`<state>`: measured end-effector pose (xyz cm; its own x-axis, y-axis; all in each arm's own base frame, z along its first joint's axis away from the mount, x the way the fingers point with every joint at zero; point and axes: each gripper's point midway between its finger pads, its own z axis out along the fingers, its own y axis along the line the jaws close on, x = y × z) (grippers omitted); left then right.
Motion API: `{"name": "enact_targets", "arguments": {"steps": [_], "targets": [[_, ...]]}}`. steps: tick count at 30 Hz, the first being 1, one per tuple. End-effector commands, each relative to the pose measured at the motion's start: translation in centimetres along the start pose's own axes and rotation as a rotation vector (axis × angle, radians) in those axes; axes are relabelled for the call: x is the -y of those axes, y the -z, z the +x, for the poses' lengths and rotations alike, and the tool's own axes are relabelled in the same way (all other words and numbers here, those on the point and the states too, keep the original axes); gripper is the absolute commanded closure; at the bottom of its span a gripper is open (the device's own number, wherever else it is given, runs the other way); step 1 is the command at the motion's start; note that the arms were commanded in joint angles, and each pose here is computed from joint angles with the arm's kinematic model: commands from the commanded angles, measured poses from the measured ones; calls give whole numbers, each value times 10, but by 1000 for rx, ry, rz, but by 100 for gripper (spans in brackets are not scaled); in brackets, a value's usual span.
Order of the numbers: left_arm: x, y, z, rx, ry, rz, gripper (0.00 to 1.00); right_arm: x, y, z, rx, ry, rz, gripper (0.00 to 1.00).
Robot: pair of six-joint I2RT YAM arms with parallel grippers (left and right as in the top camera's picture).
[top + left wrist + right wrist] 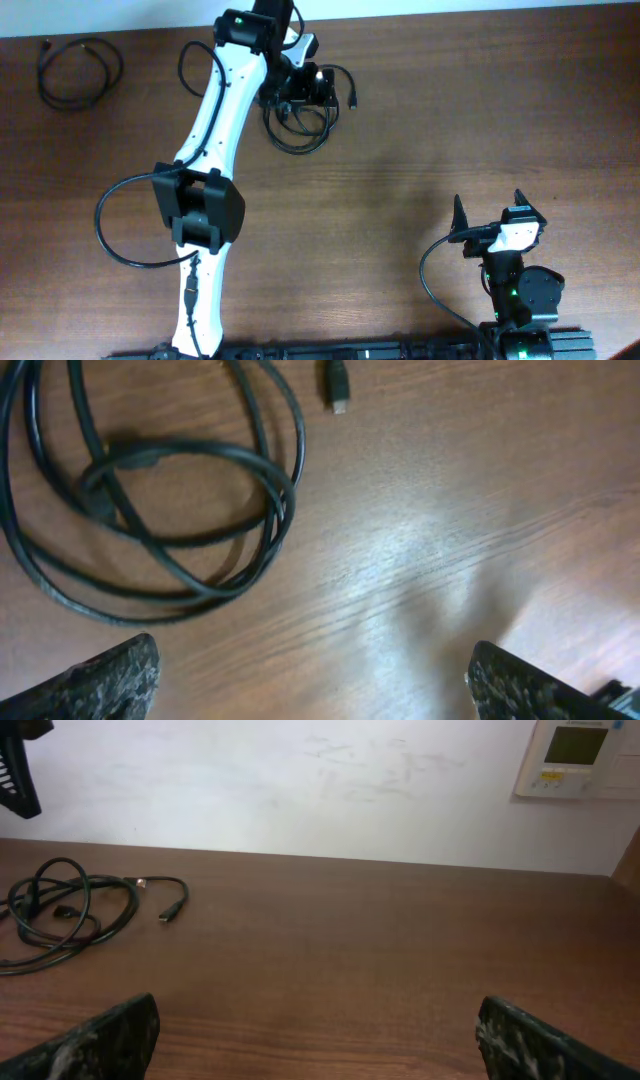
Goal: Untangle cables
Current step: 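Move the left gripper back over the remaining black cable coil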
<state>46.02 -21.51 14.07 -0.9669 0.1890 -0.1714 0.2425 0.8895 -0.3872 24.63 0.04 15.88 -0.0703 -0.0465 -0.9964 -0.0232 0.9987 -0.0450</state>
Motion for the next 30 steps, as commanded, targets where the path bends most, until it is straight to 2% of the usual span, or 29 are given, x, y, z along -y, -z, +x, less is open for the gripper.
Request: {"name": "enact_targets", "arguments": {"steps": [1,30], "targets": [[-3,-3,12,-57,74,8,1,0,0,3,-5,-1,1,2],[-11,-3,13,-58,69,-41,1,0,0,3,-5,-1,1,2]]}}
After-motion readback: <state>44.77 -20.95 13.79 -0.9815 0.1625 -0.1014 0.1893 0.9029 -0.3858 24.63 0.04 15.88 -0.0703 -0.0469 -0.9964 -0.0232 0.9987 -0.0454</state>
